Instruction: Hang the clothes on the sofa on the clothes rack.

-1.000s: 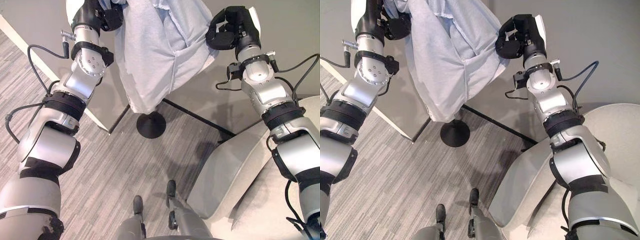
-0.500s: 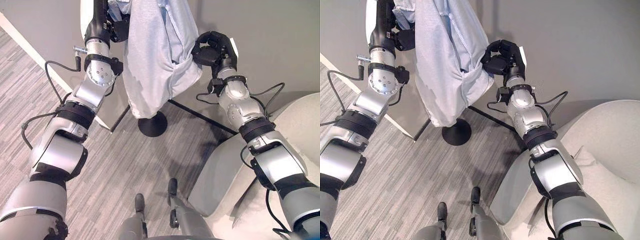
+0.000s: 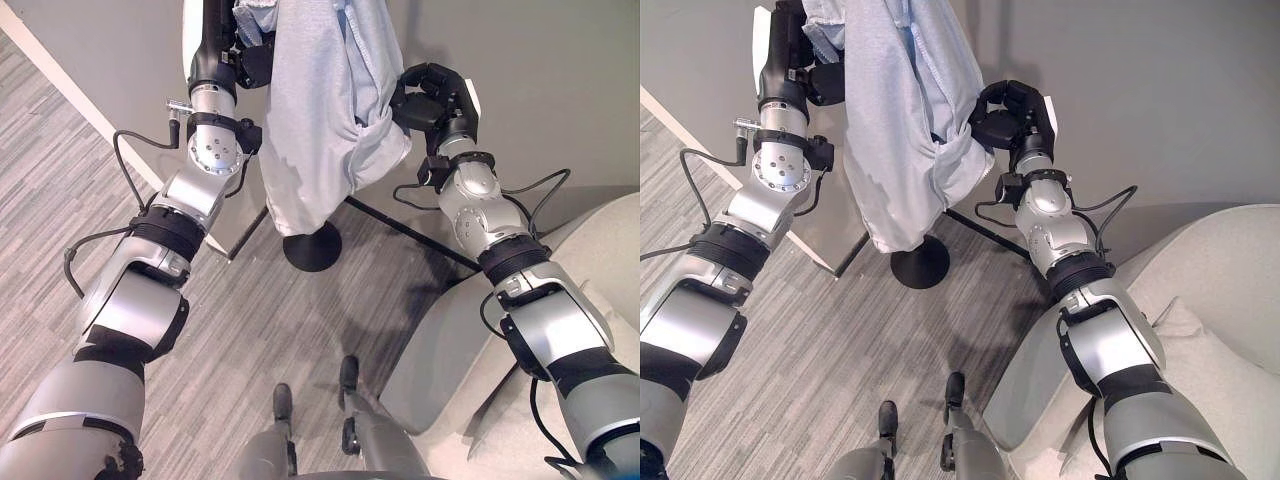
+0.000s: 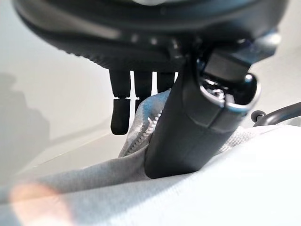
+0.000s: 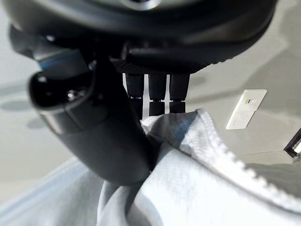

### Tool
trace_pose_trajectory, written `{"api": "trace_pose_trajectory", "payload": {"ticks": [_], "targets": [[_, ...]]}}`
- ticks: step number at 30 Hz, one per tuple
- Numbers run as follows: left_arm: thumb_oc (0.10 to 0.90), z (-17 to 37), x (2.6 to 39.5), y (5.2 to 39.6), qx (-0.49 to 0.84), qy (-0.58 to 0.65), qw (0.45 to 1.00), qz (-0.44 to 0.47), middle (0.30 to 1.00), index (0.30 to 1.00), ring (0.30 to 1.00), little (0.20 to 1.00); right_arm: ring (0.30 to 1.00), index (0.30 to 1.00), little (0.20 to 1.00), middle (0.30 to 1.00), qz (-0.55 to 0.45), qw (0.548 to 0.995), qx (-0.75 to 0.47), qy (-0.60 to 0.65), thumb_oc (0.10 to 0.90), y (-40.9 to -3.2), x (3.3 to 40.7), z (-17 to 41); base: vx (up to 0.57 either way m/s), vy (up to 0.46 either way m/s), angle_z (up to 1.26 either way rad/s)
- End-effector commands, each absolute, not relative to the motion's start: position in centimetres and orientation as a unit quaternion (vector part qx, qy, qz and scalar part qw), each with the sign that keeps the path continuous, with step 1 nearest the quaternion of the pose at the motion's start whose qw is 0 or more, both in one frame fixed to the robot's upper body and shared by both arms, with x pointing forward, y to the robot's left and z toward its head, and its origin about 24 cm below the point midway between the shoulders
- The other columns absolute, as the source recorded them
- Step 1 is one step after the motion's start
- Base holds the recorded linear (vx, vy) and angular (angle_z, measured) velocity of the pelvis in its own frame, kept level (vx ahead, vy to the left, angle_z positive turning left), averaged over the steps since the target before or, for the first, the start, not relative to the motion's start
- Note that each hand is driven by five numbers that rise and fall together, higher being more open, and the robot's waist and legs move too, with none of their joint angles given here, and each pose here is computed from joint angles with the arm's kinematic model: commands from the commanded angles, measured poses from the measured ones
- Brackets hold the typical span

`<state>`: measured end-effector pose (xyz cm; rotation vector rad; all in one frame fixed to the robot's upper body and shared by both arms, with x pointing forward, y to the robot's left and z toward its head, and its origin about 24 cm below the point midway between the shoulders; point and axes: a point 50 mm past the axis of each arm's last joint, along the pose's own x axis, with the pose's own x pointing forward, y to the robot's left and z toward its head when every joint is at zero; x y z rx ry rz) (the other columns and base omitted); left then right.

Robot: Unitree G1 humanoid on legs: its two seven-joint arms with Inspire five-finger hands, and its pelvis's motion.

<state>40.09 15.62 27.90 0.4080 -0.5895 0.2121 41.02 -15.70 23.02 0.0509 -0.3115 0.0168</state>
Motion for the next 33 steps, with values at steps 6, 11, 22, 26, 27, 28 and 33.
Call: {"api": "trace_pose_trajectory", "payload": {"ticks": [6,11,22,26,27,28,33], "targets": [[0.8,27.5,40.3,20.5,0.197,-0.25,0.931,0.178,0.9,0.9,0.9,0.9,0.9,0.9,0.9,0.9,-0.073,0.973,0.071,-0.21,0.8,-20.0,40.9,26.2,0.0,0.0,0.0],[0.8,27.7,40.0,21.2,0.184,-0.254,0.931,0.186,0.9,0.9,0.9,0.9,0.9,0.9,0.9,0.9,-0.086,0.97,0.072,-0.213,0.8,-21.0,40.6,26.2,0.0,0.0,0.0],[0.8,27.0,38.5,23.2,0.171,-0.274,0.926,0.194,0.9,0.9,0.9,0.9,0.9,0.9,0.9,0.9,-0.108,0.97,-0.003,-0.219,0.8,-24.0,39.0,25.1,0.0,-0.002,0.03],[0.8,23.6,35.6,25.2,0.16,-0.275,0.93,0.183,0.9,0.9,0.9,0.9,0.9,0.9,0.9,0.9,-0.128,0.953,-0.2,-0.19,0.8,-27.2,35.8,21.7,0.03,0.006,0.0],[0.8,23.3,35.5,25.2,0.16,-0.272,0.931,0.182,0.9,0.9,0.9,0.9,0.9,0.9,0.9,0.9,-0.128,0.953,-0.202,-0.187,0.8,-27.2,35.7,21.4,0.05,0.016,-0.03],[0.8,22.2,34.8,25.5,0.155,-0.264,0.935,0.177,0.9,0.9,0.9,0.9,0.9,0.9,0.9,0.9,-0.125,0.947,-0.236,-0.18,0.8,-27.5,34.8,20.5,0.05,0.015,-0.05],[0.8,15.4,31.1,27.7,0.128,-0.189,0.955,0.191,0.9,0.9,0.9,0.9,0.9,0.9,0.9,0.9,-0.116,0.944,-0.293,-0.102,0.8,-29.3,30.4,14.1,0.04,0.01,0.0]]}}
